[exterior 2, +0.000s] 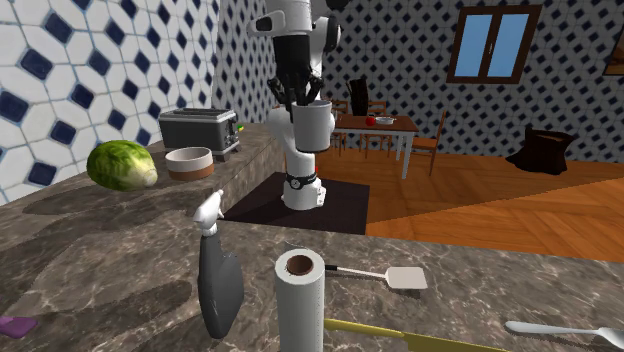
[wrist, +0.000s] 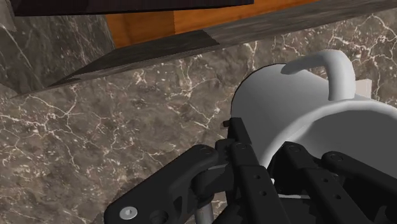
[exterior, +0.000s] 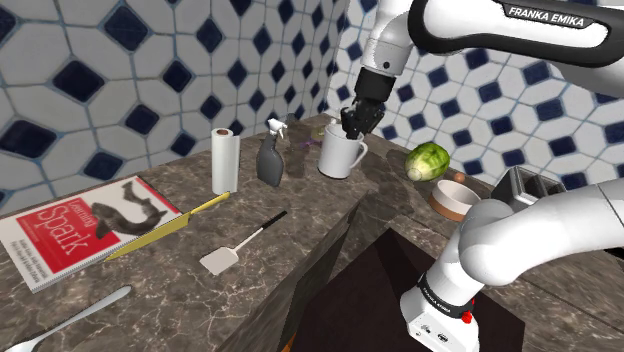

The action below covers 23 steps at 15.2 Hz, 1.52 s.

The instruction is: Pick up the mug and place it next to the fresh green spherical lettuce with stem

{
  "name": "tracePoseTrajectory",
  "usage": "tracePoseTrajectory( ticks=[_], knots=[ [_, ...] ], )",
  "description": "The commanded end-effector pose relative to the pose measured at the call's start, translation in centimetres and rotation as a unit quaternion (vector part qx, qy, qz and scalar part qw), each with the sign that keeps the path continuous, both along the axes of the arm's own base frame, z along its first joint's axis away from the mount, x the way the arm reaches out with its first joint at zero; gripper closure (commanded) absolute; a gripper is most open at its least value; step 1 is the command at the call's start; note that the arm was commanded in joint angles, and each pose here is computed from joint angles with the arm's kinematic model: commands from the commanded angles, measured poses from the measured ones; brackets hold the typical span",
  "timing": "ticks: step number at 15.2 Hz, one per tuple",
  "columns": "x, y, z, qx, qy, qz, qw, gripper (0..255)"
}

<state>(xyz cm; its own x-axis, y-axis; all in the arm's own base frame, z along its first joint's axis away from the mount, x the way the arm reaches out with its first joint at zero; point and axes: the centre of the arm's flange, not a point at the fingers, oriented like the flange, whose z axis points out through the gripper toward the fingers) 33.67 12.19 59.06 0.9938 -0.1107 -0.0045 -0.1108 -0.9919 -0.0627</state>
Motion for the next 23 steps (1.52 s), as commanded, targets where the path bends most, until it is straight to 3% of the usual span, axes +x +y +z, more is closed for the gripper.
tracePoseTrajectory(
  ticks=[1, 23],
  knots=[
    [-0.9, -2.7, -0.1, 0.0, 0.0, 0.001, 1.0, 255],
    [-8.4, -30.7, 0.0, 0.0, 0.0, 0.001, 1.0, 255]
  ],
)
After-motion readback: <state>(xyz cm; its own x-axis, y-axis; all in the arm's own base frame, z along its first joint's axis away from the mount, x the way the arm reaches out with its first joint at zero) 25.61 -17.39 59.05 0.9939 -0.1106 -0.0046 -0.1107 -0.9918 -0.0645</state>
